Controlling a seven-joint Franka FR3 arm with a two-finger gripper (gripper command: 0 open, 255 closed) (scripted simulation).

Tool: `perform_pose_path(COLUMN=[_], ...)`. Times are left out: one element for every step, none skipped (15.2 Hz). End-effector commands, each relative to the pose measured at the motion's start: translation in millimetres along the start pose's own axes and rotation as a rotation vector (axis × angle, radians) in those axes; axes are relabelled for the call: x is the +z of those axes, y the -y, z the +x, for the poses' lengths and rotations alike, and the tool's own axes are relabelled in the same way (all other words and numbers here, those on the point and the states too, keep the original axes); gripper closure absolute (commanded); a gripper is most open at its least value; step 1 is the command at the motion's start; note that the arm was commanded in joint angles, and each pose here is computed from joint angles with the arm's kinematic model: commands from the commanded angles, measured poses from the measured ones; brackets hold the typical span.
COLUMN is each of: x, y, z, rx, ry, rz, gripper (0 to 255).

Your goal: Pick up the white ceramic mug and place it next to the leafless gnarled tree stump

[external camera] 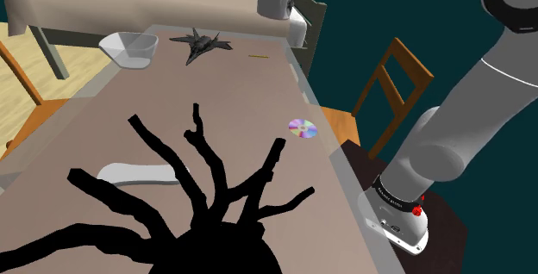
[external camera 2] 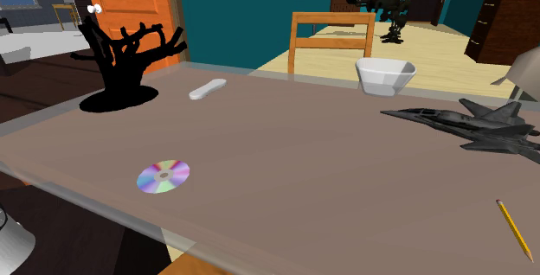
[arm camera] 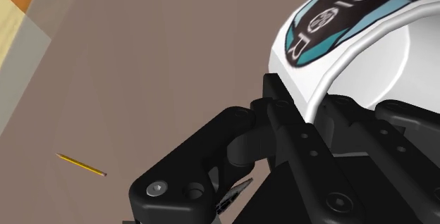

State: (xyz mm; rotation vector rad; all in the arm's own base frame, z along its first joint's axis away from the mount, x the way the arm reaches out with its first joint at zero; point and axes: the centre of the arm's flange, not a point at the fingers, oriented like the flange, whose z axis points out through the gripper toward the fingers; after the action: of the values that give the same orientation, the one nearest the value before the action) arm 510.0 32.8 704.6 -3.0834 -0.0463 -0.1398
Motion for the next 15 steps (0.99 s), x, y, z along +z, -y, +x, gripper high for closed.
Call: perform_pose_path(x=[2, 2, 2, 2, 2, 2, 2, 2, 1, 1, 1, 1, 1, 1, 1], y=[23, 35, 46, 57, 69, 80, 91, 102, 114, 125, 136, 148, 159, 170, 181], z=[-13, -20, -27, -34, -40, -47, -54, -61, -68, -75, -82, -88, -95, -102, -109], rx=[0.001, 0.001, 0.001, 0.001, 0.001, 0.001, 0.001, 0.001, 0.001, 0.001, 0.001, 0.001, 0.001, 0.001, 0.001], ry=[-0.001, -0.001, -0.001, -0.001, -0.001, -0.001, -0.001, -0.001, -0.001, -0.001, -0.001, -0.001, -0.001, -0.001, -0.001], rz=[-0.001, -0.001, -0.001, -0.001, -0.001, -0.001, -0.001, -0.001, -0.001, -0.001, -0.001, -0.001, -0.001, -0.001, -0.001], gripper=[255, 255, 255, 255, 255, 255, 255, 255, 255, 255, 255, 255, 255, 255, 255])
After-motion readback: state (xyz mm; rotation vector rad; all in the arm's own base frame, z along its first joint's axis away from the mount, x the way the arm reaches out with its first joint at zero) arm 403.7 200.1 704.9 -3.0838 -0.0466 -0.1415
